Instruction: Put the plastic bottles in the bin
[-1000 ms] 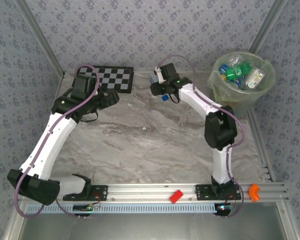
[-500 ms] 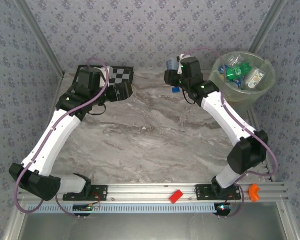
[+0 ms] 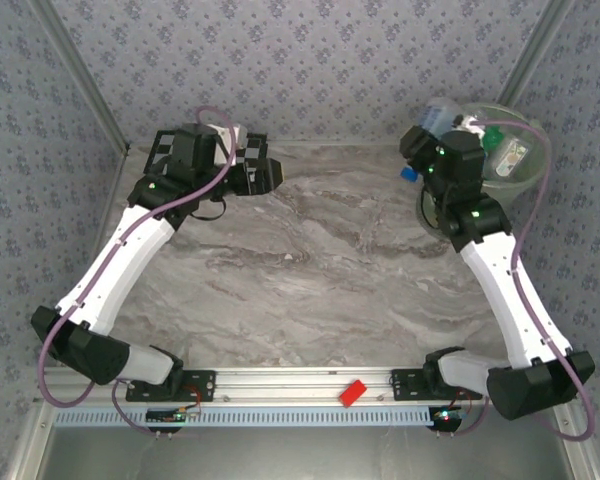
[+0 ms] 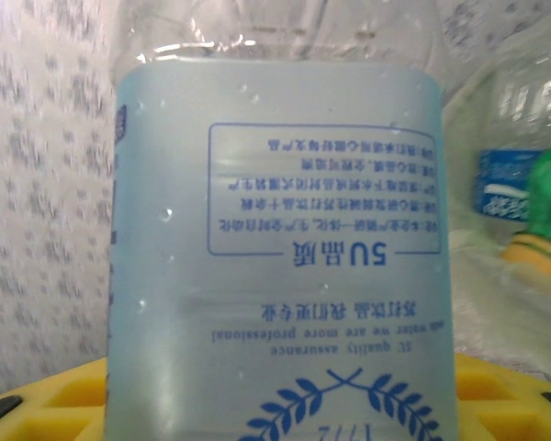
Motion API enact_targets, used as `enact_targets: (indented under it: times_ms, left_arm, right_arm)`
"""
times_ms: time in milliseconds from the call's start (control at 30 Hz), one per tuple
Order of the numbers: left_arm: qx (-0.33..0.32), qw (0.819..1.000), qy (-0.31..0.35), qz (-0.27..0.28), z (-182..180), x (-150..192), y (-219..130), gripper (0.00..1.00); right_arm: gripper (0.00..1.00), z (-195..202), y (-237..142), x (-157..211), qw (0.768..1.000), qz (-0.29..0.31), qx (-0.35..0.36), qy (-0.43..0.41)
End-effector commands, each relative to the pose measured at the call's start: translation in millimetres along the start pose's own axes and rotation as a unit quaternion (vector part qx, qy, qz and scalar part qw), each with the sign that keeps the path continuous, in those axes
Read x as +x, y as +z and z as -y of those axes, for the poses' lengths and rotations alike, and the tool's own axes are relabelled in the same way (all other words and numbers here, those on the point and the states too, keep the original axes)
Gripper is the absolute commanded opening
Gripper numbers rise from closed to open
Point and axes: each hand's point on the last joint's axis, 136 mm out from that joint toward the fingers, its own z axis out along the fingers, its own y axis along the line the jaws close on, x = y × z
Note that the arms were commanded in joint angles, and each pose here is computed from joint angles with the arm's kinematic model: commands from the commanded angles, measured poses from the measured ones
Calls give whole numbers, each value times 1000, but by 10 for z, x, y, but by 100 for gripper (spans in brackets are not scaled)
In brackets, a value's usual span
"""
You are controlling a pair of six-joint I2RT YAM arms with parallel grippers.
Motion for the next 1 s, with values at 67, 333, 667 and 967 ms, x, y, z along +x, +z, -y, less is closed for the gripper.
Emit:
enact_targets:
  times_ms: [67, 333, 667, 967]
  left_arm:
    - [30, 999, 24, 16, 207, -123, -47, 100]
    - [26, 999, 33, 16, 220, -123, -72, 100]
    - [19, 999, 30, 17, 172, -56, -114, 100]
    - [5, 999, 34, 26, 102, -11, -179, 100]
  right_arm:
    - [47, 371, -145, -352, 991, 71, 47, 106]
    - [44, 845, -228, -625, 959, 138, 110, 221]
    - [45, 1273, -163, -850, 917, 185, 179, 305]
    - [57, 1602, -7, -894, 902, 162, 251, 310]
